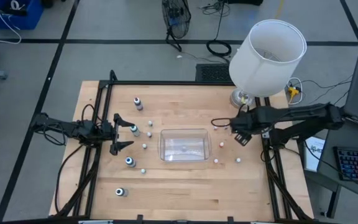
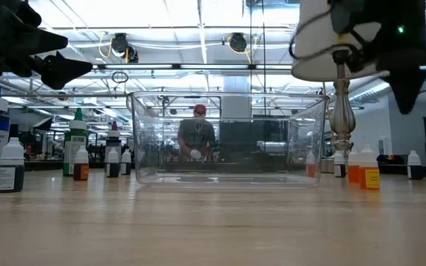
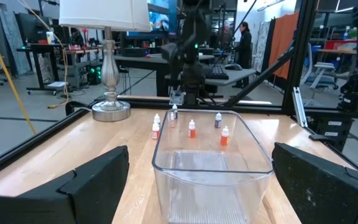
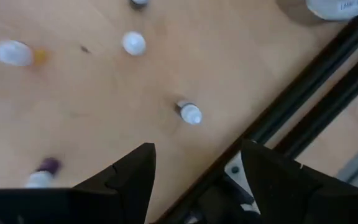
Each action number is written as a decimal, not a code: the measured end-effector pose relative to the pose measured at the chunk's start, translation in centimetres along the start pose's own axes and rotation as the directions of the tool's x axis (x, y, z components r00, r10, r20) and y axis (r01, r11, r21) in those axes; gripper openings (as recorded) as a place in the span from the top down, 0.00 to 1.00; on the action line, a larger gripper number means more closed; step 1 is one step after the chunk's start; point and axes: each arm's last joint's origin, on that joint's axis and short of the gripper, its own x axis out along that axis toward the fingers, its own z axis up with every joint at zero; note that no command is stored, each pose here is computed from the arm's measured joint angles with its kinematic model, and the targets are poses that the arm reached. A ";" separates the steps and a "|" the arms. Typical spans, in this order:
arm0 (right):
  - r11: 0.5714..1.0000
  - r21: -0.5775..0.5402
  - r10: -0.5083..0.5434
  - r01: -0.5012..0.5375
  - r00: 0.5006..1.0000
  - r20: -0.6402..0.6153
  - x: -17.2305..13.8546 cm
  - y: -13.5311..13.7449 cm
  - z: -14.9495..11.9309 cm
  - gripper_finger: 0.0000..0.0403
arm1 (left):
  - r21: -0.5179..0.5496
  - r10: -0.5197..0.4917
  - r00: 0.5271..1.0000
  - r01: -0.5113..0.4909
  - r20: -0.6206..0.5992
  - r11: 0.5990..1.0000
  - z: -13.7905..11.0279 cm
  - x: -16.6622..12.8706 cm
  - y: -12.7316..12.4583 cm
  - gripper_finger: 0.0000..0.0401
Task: Pick & Place food coloring
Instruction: Put the small black food coloring bottle into the transparent bin
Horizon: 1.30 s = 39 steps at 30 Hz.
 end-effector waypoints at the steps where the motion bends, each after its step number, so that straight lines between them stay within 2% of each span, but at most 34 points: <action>1: 1.000 0.001 -0.002 0.002 1.000 -0.002 0.7 0.1 0.0 0.44 | 0.000 0.000 1.000 0.000 -0.001 1.000 0.0 0.0 0.0 0.03; 8: 0.998 0.044 0.054 -0.054 0.999 -0.007 4.6 0.4 -0.2 0.44 | 0.000 0.000 1.000 0.000 -0.001 1.000 0.0 0.0 0.0 0.03; 17: 0.994 0.100 0.043 -0.042 0.999 -0.013 8.3 -0.1 -0.7 0.44 | 0.000 0.000 1.000 0.000 -0.001 1.000 0.0 0.0 0.0 0.03; 24: 0.991 0.116 0.065 -0.066 0.998 0.007 10.1 -0.3 -0.6 0.44 | 0.000 0.000 1.000 0.000 -0.001 1.000 0.0 0.0 0.0 0.03; 31: 0.988 0.132 0.074 -0.075 0.997 0.015 10.4 -0.4 -0.4 0.45 | 0.000 -0.001 1.000 0.001 -0.001 1.000 0.0 0.0 0.0 0.03; 35: 0.988 0.133 0.074 -0.075 0.997 0.015 10.4 -0.4 -0.4 0.51 | 0.000 0.000 1.000 0.000 -0.001 1.000 0.0 0.0 0.0 0.03; 39: 0.988 0.133 0.074 -0.075 0.997 0.015 10.4 -0.4 -0.4 0.62 | 0.000 0.000 1.000 0.000 -0.001 1.000 0.0 0.0 0.0 0.03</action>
